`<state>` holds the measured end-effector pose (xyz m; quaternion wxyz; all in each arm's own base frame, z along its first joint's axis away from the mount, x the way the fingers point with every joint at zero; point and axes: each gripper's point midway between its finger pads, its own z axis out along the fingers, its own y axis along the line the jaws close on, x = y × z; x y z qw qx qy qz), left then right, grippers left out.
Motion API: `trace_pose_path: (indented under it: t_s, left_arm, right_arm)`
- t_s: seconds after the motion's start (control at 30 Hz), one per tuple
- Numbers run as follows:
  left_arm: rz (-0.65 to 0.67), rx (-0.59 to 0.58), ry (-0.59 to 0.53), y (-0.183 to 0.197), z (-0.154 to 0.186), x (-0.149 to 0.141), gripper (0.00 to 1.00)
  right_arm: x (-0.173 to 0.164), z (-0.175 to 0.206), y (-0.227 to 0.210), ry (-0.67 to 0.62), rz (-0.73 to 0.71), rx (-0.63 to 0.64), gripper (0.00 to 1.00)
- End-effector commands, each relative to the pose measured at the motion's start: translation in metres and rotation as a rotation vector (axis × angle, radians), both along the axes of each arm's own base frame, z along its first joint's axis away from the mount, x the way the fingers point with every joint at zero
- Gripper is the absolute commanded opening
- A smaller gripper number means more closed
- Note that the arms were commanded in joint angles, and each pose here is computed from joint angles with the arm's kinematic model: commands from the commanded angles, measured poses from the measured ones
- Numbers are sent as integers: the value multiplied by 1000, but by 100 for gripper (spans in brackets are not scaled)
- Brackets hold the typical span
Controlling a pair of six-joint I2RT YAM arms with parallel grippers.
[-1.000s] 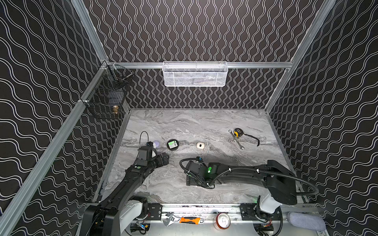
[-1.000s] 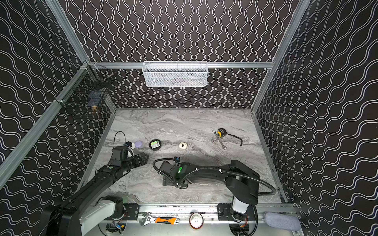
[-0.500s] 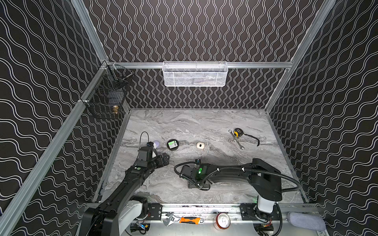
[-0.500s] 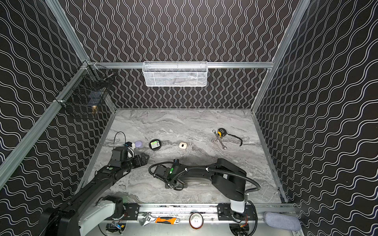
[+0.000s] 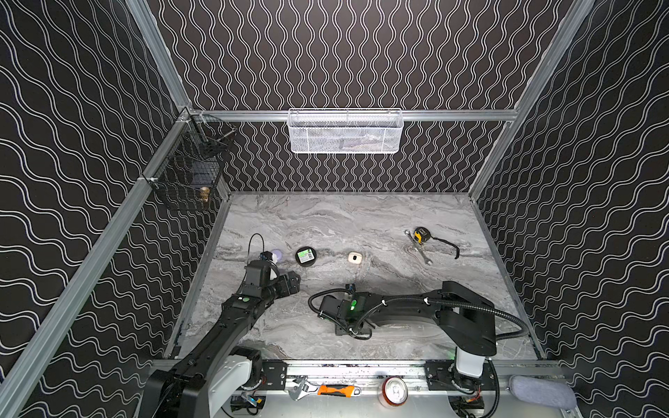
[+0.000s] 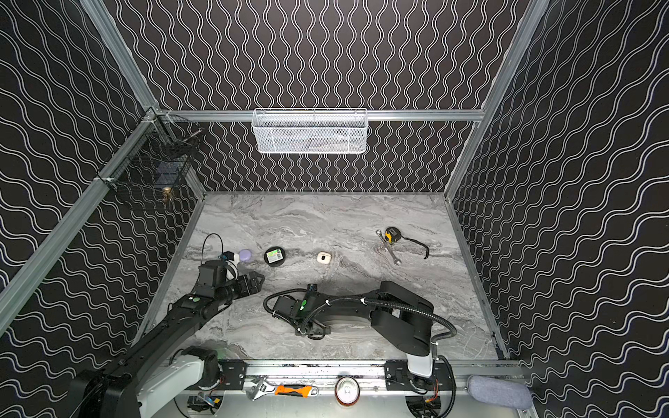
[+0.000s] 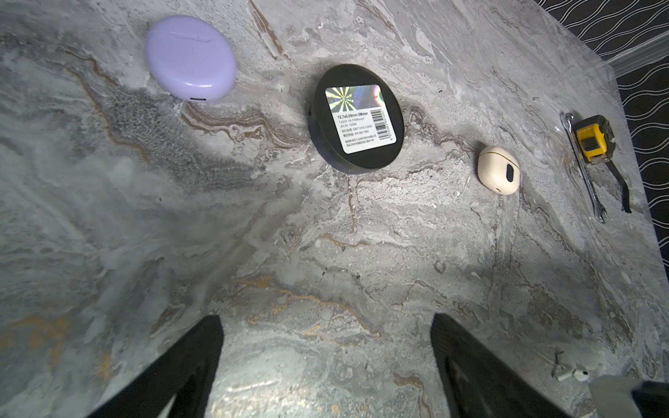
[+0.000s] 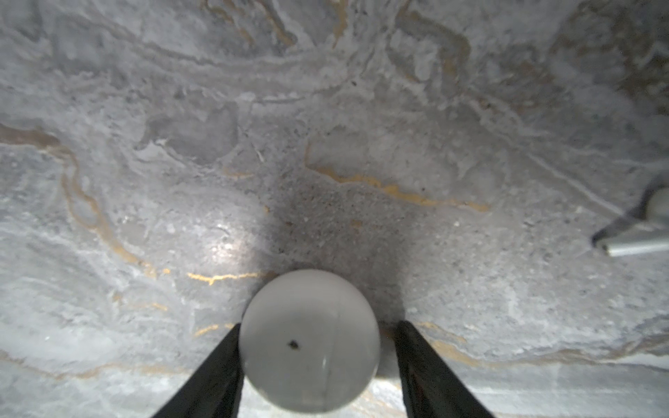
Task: Insert wireless bluetooth earbuds into charging case
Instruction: Pick up the charging case from the bottom-center of the table.
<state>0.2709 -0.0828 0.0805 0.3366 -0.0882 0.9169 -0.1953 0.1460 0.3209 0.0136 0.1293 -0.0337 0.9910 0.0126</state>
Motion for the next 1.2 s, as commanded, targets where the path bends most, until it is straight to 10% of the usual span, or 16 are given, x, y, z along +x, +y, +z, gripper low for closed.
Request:
trace_pose_path:
  t_s: [0.0,1.17]
  left_arm:
    - [-6,18,-7,1,0,1,93]
    - [-35,-16,-34,-7,6,3,89]
  right_arm:
    - [-1,-6,0,8,-11,6,66]
    - [8,-6,7,-58,50,-43,47]
